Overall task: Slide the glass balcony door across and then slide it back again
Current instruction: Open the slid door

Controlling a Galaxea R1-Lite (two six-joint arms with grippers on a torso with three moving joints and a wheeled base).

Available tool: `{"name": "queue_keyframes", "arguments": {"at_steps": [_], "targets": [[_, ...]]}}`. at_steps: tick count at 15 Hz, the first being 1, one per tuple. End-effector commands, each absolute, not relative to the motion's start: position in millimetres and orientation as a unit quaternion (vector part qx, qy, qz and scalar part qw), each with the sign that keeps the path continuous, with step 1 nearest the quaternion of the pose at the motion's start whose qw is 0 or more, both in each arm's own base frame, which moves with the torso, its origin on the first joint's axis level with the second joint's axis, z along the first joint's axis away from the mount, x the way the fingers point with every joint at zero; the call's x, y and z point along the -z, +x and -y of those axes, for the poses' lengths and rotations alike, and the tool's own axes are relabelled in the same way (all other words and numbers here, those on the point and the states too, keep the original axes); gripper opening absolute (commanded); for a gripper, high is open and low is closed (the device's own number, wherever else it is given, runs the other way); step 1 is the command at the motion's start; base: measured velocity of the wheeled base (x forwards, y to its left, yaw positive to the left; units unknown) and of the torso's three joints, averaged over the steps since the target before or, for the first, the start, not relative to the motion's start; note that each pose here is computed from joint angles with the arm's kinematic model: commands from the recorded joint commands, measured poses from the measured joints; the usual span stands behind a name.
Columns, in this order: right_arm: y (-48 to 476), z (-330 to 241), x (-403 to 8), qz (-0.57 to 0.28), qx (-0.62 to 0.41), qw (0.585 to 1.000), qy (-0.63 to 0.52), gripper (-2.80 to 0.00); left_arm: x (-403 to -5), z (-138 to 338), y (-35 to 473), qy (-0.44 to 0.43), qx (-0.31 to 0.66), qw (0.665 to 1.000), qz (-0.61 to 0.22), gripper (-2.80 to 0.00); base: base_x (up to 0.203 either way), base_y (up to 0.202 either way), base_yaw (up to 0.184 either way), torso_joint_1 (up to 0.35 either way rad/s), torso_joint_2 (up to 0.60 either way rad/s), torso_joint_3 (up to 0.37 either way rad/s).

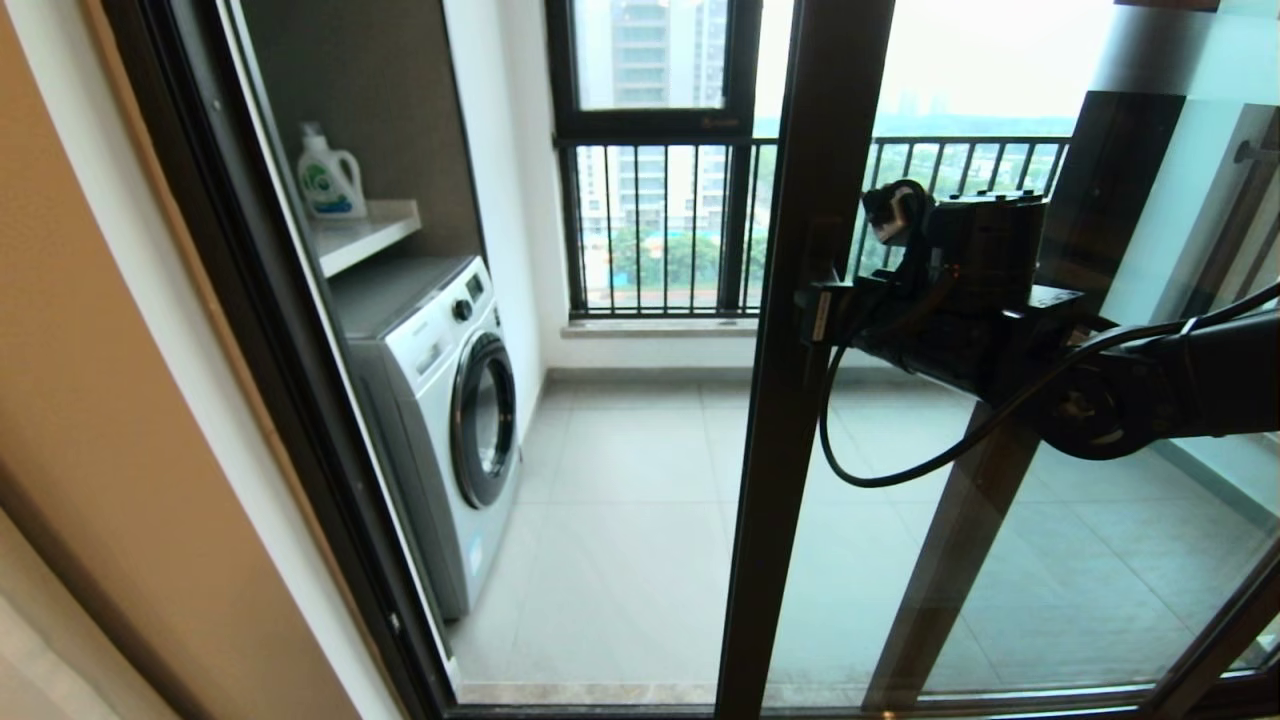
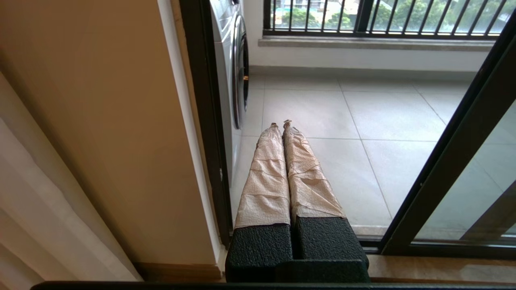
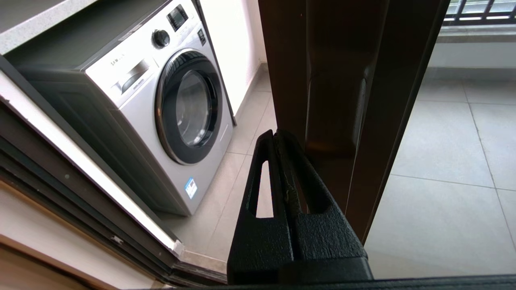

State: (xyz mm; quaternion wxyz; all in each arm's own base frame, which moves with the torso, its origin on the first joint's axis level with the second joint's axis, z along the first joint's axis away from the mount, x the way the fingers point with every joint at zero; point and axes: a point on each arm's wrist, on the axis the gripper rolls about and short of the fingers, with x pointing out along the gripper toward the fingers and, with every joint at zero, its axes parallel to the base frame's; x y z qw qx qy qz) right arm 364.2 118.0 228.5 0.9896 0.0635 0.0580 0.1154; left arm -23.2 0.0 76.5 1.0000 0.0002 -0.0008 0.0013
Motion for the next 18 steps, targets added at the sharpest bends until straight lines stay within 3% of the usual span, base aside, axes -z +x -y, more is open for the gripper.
{"name": "queue_keyframes", "arguments": {"at_steps": [1,18], "targets": [[363.4,-111.8,-233.7,-0.049,-0.105,0.991,0.066,-2.8,-76.5,0.0,-23.0,0.0,-0.002,1.0,0.0,-2.8,0.0,0.0,0.0,0.0,0.0,0.0],[347.9,-85.8,-236.2,-0.053,-0.078,0.994,0.064,-2.8,-76.5,0.0,-23.0,0.001,-0.002,1.0,0.0,-2.8,0.0,0.0,0.0,0.0,0.0,0.0]]}}
